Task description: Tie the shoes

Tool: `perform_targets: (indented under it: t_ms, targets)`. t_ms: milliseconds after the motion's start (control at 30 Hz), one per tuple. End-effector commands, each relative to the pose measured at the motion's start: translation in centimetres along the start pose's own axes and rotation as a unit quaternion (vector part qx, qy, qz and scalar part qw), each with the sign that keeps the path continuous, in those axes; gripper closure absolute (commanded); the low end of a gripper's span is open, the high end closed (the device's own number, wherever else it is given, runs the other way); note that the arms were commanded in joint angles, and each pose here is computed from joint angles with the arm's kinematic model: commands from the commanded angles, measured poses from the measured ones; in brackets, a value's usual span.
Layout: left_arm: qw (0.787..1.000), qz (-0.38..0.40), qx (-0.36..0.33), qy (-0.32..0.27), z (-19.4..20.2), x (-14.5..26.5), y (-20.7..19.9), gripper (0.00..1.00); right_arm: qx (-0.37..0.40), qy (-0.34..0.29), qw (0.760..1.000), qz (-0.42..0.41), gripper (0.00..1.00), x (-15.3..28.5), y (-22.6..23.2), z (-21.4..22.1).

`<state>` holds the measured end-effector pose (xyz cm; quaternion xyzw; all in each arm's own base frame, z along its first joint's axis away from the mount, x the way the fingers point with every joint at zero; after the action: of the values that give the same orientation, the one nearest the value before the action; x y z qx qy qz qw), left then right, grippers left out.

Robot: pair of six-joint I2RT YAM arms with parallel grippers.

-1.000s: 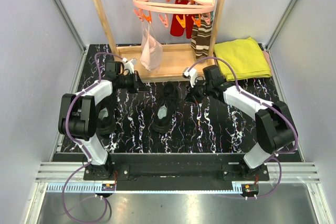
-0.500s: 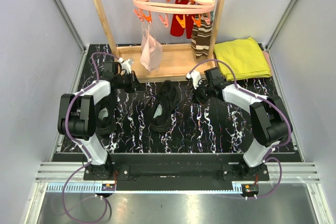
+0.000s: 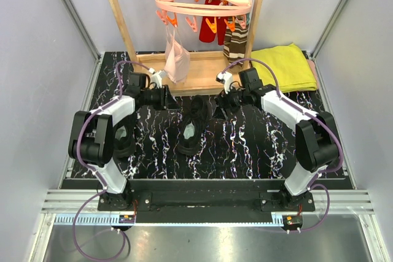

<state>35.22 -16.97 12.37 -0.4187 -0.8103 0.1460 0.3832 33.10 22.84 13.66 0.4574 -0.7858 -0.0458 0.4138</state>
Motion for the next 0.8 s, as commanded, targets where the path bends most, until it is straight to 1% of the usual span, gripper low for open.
perform_targets:
  t_ms: [0,33,67,100,167,200,267,300,333,400,433,467,500,533,600,667,700,733,767]
  targets:
    - [0.997,0.005,-0.036,-0.062,-2.6,2.5,-0.9,0.52,-0.049,0.008,0.998,-0.032,0.12,0.7,1.7,-0.3]
    - [0.997,0.005,-0.038,-0.064,-2.8,2.8,-0.9,0.5,-0.052,0.009,0.998,-0.033,0.11,0.9,1.8,-0.2]
    - [0.995,0.001,-0.067,-0.071,-3.5,3.5,-1.2,0.47,-0.058,0.008,0.998,-0.032,0.09,1.1,1.9,-0.2]
    - [0.996,-0.006,-0.068,-0.058,-3.0,3.9,-1.3,0.46,-0.061,0.004,0.998,-0.031,0.08,1.4,1.9,-0.4]
    - [0.99,-0.022,-0.124,-0.062,-3.8,5.1,-1.8,0.44,-0.061,-0.012,0.998,-0.024,0.05,2.4,1.9,-1.2]
    - [0.99,-0.032,-0.128,-0.054,-3.5,5.7,-2.0,0.35,-0.062,-0.021,0.998,-0.018,0.04,2.9,1.8,-1.7]
    - [0.985,-0.058,-0.156,-0.055,-4.3,7.2,-2.7,0.17,-0.07,-0.041,0.997,-0.005,0.0,4.4,1.7,-2.7]
    - [0.981,-0.065,-0.172,-0.054,-4.6,7.8,-2.9,0.01,-0.077,-0.056,0.995,0.006,0.0,5.4,1.0,-3.5]
    - [0.975,-0.092,-0.192,-0.057,-5.4,8.7,-3.0,0.01,-0.081,-0.068,0.994,0.013,0.0,6.4,1.0,-4.0]
    - [0.971,-0.128,-0.195,-0.045,-6.8,10.7,-3.7,0.01,-0.104,-0.101,0.989,0.038,0.0,8.9,-0.2,-5.1]
    - [0.967,-0.159,-0.197,-0.03,-7.0,11.4,-3.1,0.01,-0.116,-0.113,0.986,0.049,0.0,9.9,-0.8,-5.3]
    - [0.966,-0.175,-0.188,-0.016,-7.4,12.4,-3.5,0.01,-0.135,-0.123,0.981,0.059,0.0,10.7,-1.3,-5.4]
    - [0.965,-0.19,-0.181,-0.004,-7.1,12.8,-3.4,0.01,-0.147,-0.144,0.975,0.083,0.0,12.5,-2.3,-5.6]
    - [0.959,-0.225,-0.172,-0.001,-7.1,13.7,-2.9,0.01,-0.156,-0.151,0.971,0.097,0.0,13.3,-2.8,-5.4]
    - [0.956,-0.246,-0.161,0.012,-5.6,14.2,-2.6,0.01,-0.167,-0.165,0.964,0.125,0.0,14.8,-3.6,-4.7]
    - [0.947,-0.274,-0.165,0.005,-4.7,15.4,-2.8,0.01,-0.189,-0.169,0.956,0.15,0.0,15.9,-4.7,-3.0]
    - [0.945,-0.284,-0.159,0.01,-3.3,15.6,-2.8,0.01,-0.187,-0.178,0.953,0.161,0.0,16.7,-4.5,-2.7]
    - [0.94,-0.305,-0.152,0.015,-2.7,15.9,-2.2,0.01,-0.189,-0.18,0.951,0.167,0.0,17.0,-4.5,-2.1]
    - [0.937,-0.316,-0.15,0.018,-2.1,16.1,-2.0,0.01,-0.199,-0.169,0.951,0.168,0.0,16.5,-4.5,-0.6]
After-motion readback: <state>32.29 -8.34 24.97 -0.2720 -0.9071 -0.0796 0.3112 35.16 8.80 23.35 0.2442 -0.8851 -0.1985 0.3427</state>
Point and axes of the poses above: each gripper's point midway between its finger pads, its own x axis back along the fingers, its own y axis along the line the jaws close on, z = x × y, the point moved 3 cm from there along x, back along the fingers, and after that the axes turned 12 degrees about -x, right-handed, at the moved point
